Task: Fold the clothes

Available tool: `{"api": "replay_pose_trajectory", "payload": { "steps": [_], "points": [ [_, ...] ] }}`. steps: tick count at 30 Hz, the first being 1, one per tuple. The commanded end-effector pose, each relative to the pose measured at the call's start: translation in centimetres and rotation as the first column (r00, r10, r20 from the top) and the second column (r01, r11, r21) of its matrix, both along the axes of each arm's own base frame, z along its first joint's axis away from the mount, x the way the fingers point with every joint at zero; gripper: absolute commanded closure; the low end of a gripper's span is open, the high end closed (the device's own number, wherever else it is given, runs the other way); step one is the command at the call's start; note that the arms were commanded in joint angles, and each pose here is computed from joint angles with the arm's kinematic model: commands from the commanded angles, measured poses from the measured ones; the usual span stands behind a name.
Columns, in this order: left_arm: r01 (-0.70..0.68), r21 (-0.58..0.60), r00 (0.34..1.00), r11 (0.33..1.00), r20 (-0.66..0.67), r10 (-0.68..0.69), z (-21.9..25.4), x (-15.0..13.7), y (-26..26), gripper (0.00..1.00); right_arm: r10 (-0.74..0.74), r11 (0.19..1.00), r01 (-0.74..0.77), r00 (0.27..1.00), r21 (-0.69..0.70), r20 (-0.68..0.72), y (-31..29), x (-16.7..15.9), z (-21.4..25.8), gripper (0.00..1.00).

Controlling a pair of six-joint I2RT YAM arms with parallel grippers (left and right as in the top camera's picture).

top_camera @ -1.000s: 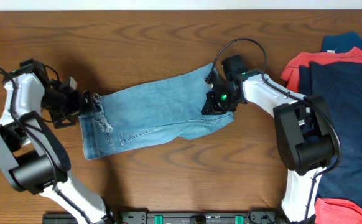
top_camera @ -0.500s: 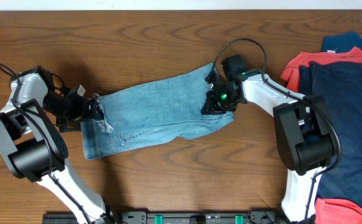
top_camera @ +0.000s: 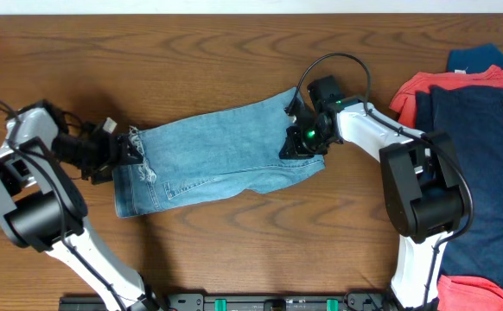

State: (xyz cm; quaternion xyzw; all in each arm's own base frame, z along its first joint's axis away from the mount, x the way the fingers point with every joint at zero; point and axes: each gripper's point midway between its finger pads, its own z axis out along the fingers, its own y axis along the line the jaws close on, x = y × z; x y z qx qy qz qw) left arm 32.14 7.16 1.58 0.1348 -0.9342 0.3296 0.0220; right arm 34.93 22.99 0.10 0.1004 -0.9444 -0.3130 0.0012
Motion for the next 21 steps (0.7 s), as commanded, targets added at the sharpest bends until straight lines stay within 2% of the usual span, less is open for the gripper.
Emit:
{"api": "replay_pose_trajectory", "payload": {
  "steps": [1,7,17,19,21],
  "points": [
    [0.026,-0.098,1.0,0.995,0.008,-0.026,-2.5,-0.9,-1.2,0.19,-0.021,0.998,0.02,0.999,-0.054,-0.025,-0.8,0.0,-1.9,0.99],
    [0.06,-0.198,0.995,0.978,0.087,-0.043,-1.3,-1.4,-2.1,0.18,-0.021,0.998,0.02,0.999,-0.054,-0.025,-0.8,0.0,-1.9,0.99],
    [0.135,-0.183,0.987,0.974,0.115,-0.115,-1.8,-1.2,-3.6,0.17,-0.022,0.998,0.02,0.999,-0.054,-0.025,-0.8,0.0,-1.9,0.99],
    [0.146,-0.172,0.986,0.974,0.106,-0.129,-2.1,-1.3,-3.9,0.19,-0.022,0.998,0.02,0.999,-0.054,-0.025,-0.8,0.0,-1.9,0.99],
    [0.137,-0.132,0.99,0.982,0.057,-0.131,-2.8,-1.5,-3.7,0.31,-0.022,0.998,0.021,0.999,-0.054,-0.025,-0.8,0.0,-2.0,0.99]
  ]
}}
